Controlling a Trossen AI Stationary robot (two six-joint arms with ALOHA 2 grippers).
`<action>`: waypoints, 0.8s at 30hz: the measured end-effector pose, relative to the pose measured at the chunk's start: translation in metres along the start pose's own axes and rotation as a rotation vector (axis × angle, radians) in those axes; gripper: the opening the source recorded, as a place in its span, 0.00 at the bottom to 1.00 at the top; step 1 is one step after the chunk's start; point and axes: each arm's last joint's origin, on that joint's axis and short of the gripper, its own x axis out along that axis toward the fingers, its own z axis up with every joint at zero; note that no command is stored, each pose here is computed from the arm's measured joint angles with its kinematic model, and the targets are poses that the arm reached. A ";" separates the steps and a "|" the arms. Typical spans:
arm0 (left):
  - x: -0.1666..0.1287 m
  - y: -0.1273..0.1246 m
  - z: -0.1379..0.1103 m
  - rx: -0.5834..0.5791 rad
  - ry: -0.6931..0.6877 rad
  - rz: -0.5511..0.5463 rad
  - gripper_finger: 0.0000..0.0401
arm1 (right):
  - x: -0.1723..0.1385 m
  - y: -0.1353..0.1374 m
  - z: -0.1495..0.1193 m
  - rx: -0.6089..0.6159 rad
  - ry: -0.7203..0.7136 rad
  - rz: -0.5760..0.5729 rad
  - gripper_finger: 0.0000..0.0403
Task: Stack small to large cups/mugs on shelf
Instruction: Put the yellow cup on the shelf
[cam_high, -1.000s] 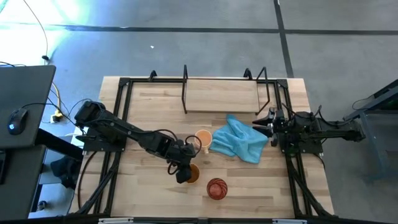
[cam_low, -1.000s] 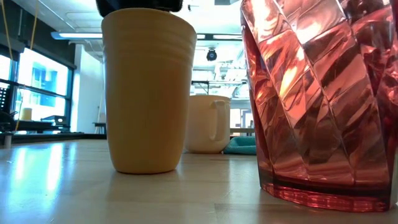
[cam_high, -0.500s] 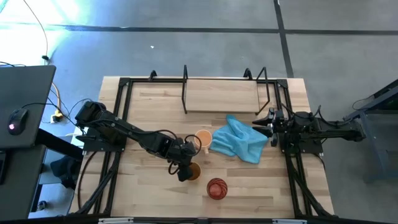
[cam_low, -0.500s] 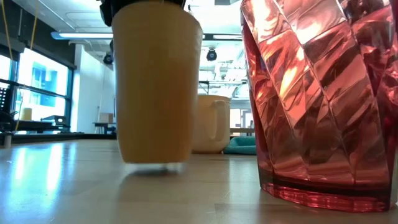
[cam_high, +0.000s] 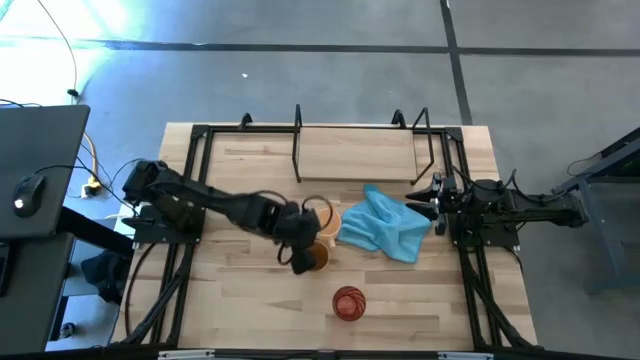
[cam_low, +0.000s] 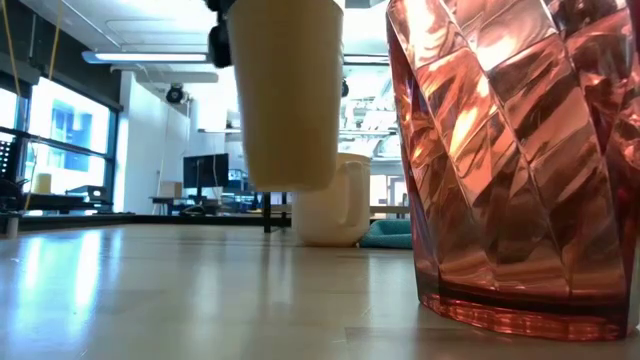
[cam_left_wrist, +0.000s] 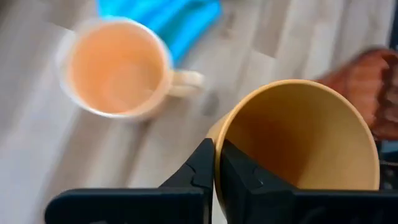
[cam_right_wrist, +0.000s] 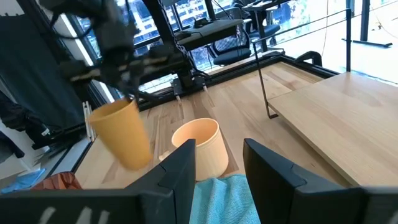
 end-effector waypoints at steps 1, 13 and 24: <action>-0.004 0.005 0.005 0.001 0.003 0.016 0.01 | 0.000 0.000 0.000 0.000 0.000 0.000 0.31; -0.051 0.077 0.076 -0.032 -0.124 0.132 0.00 | 0.000 -0.001 -0.002 0.026 0.020 -0.006 0.31; -0.065 0.094 0.087 0.002 -0.139 0.163 0.00 | 0.000 -0.001 -0.004 0.070 0.038 -0.020 0.31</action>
